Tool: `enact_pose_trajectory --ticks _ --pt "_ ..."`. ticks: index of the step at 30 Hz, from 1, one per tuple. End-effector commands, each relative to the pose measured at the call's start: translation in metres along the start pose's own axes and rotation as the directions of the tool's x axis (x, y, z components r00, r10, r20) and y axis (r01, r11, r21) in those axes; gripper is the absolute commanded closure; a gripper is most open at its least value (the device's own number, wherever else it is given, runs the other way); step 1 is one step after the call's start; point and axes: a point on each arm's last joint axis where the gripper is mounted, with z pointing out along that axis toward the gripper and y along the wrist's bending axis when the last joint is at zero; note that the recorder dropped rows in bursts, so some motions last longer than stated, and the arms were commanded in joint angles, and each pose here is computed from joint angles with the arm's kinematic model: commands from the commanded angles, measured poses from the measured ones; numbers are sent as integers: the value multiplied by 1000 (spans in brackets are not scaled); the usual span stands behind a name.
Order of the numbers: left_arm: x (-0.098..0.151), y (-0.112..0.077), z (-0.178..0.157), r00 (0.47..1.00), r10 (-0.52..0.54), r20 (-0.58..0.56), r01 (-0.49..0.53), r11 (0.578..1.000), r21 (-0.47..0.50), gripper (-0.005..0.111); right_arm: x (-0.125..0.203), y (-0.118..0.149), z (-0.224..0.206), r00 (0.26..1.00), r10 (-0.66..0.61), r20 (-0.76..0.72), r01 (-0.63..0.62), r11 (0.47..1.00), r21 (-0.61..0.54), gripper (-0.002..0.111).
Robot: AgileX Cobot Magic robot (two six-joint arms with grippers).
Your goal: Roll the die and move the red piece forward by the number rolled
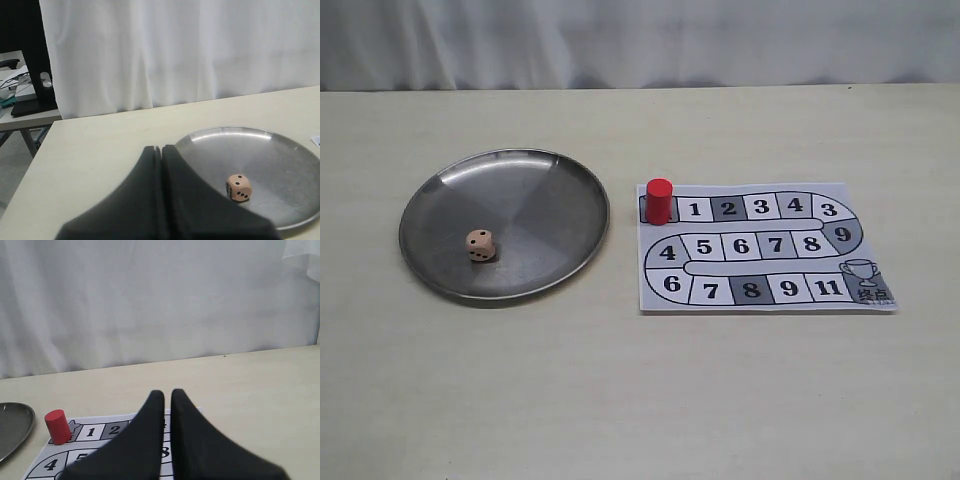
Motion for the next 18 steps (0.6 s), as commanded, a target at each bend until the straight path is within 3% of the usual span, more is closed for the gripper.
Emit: enact_pose_trajectory --ticks 1,9,12,15,18 --pt "0 0 0 1000 -2 8 2 1000 -2 107 0 0 0 1000 3 5 -3 1000 5 104" --pt "0 0 0 1000 -2 8 2 1000 -2 107 0 0 0 1000 4 7 -4 1000 5 104" --pt "0 0 0 1000 -2 8 2 1000 -2 107 -7 0 -1 996 7 89 -7 1000 -5 104" --pt "0 0 0 1000 -2 8 2 1000 -2 107 -26 0 -4 941 181 287 -172 983 -58 104" --pt "0 0 0 1000 -2 8 2 1000 -2 107 -38 -5 -9 794 461 397 -437 886 -155 104"
